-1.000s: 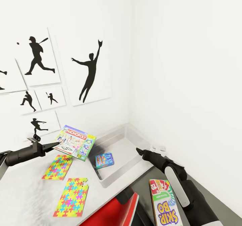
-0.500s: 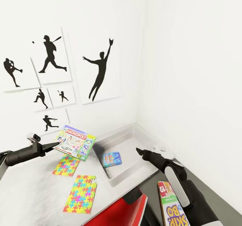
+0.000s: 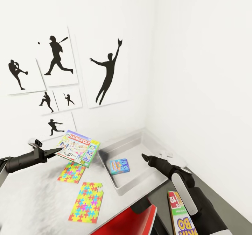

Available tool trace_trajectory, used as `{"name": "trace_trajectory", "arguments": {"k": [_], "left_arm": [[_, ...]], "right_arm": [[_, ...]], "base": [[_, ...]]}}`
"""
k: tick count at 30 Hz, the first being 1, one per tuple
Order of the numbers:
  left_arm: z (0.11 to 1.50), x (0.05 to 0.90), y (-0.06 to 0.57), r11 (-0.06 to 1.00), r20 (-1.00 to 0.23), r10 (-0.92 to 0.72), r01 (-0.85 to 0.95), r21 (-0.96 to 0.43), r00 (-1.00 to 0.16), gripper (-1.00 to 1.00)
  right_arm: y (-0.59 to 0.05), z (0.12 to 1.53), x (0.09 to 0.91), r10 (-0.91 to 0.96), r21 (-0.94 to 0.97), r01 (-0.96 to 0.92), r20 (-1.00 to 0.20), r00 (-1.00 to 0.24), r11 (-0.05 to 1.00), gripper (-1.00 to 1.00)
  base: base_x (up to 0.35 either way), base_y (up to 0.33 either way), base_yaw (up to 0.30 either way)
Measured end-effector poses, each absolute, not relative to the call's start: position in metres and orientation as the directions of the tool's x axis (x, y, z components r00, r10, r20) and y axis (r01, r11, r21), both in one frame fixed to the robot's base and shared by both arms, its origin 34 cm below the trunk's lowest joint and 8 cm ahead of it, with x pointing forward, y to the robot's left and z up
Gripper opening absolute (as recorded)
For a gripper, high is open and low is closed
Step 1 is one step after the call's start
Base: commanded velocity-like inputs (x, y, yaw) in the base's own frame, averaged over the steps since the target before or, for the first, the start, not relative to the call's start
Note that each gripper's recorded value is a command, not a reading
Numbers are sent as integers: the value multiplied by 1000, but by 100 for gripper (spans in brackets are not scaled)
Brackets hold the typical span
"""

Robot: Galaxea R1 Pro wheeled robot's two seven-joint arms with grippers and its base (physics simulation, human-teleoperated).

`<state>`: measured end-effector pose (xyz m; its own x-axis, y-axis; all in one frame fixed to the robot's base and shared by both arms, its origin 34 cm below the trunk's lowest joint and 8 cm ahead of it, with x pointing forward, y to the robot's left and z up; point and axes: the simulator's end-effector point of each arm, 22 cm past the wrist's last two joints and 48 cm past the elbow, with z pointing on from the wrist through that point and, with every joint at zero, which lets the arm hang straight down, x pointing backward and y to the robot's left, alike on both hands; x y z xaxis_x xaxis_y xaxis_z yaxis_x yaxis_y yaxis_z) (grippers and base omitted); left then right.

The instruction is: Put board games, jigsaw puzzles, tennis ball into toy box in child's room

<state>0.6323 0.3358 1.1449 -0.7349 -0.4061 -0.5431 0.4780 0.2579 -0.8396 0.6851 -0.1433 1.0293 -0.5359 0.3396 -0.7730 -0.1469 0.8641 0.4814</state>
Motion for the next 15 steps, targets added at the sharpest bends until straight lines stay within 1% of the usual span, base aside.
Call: {"name": "trace_trajectory", "arguments": {"k": [3,15], "left_arm": [[1145,632,336,258,-543,-406,478,-840,-735,-100],[1145,632,336,260,-544,-405,479,-839,-734,-100]], "right_arm": [[-143,1029,685,340,482,-147,-773,-536,864,100],[-143,1029,685,340,482,-147,-773,-536,864,100]], "base": [[95,49,0],[35,16,0]]}}
